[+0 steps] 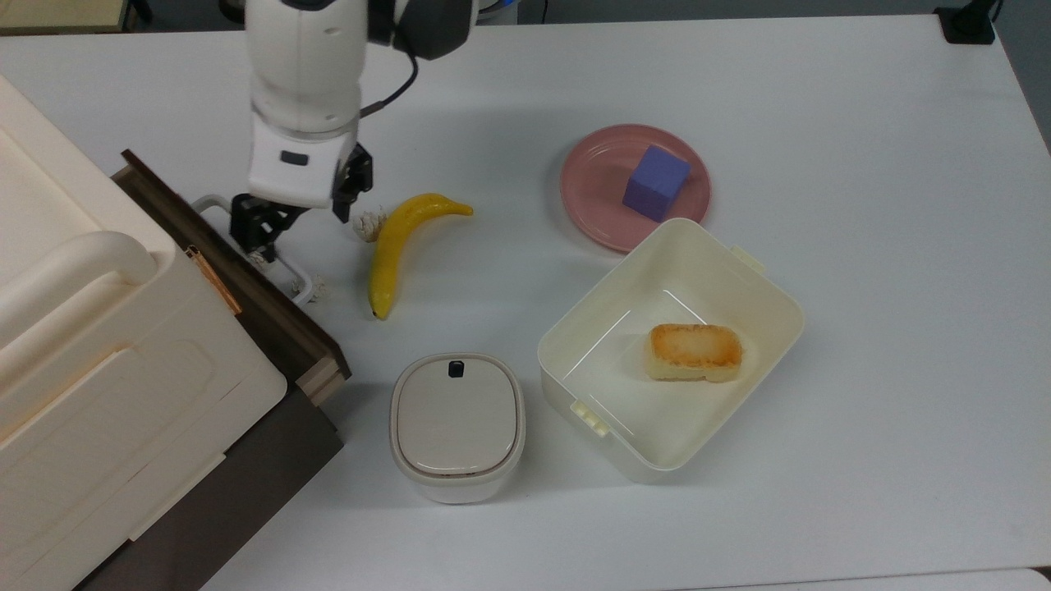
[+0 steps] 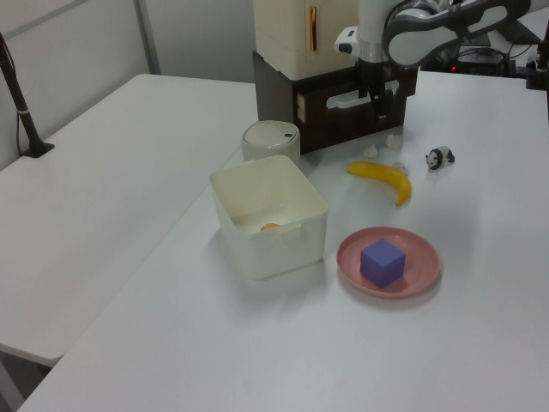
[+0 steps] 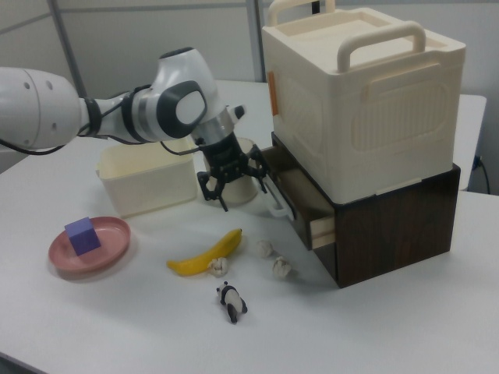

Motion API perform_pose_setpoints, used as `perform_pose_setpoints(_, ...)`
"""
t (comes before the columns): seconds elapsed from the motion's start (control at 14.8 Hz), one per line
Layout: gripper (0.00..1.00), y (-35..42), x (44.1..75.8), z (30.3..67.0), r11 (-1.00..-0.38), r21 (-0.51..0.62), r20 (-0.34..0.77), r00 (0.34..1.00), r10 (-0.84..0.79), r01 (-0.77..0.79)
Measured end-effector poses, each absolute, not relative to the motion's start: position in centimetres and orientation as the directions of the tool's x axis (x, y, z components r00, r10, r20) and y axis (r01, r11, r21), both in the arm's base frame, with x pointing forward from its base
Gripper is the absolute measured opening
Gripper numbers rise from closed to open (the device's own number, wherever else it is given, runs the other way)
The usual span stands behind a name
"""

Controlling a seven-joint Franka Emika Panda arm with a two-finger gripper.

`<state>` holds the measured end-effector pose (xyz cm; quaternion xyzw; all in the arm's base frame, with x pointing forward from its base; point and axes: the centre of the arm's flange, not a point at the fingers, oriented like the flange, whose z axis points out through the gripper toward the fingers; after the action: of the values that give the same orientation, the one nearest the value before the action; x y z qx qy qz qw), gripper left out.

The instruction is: Slide the drawer open

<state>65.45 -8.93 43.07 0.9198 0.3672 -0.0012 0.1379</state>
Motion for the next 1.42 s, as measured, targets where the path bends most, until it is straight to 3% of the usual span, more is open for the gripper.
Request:
perform_pose_setpoints(0.47,0.99,-3.4,61.8,44.3,-0.645,0.205,-0.130,0.673,0.728,0.736)
perform_pose_setpoints(0.74,0.99,-2.4,60.3,46.7,-0.663,0.171,-0.110,0.683,0.722,0.729)
perform_pose_setpoints(0.88,1.00,-1.3,59.4,48.7,-0.708,0.132,-0.062,0.719,0.692,0.694)
perform_pose_setpoints(1.01,1.00,0.5,58.9,50.7,-0.804,0.102,-0.020,0.809,0.587,0.586)
perform_pose_setpoints(1.22,1.00,2.3,58.6,52.7,-0.951,0.072,0.028,0.952,0.304,0.301)
perform_pose_setpoints(1.42,1.00,2.0,58.4,54.2,-0.999,0.033,0.027,1.000,0.000,-0.001)
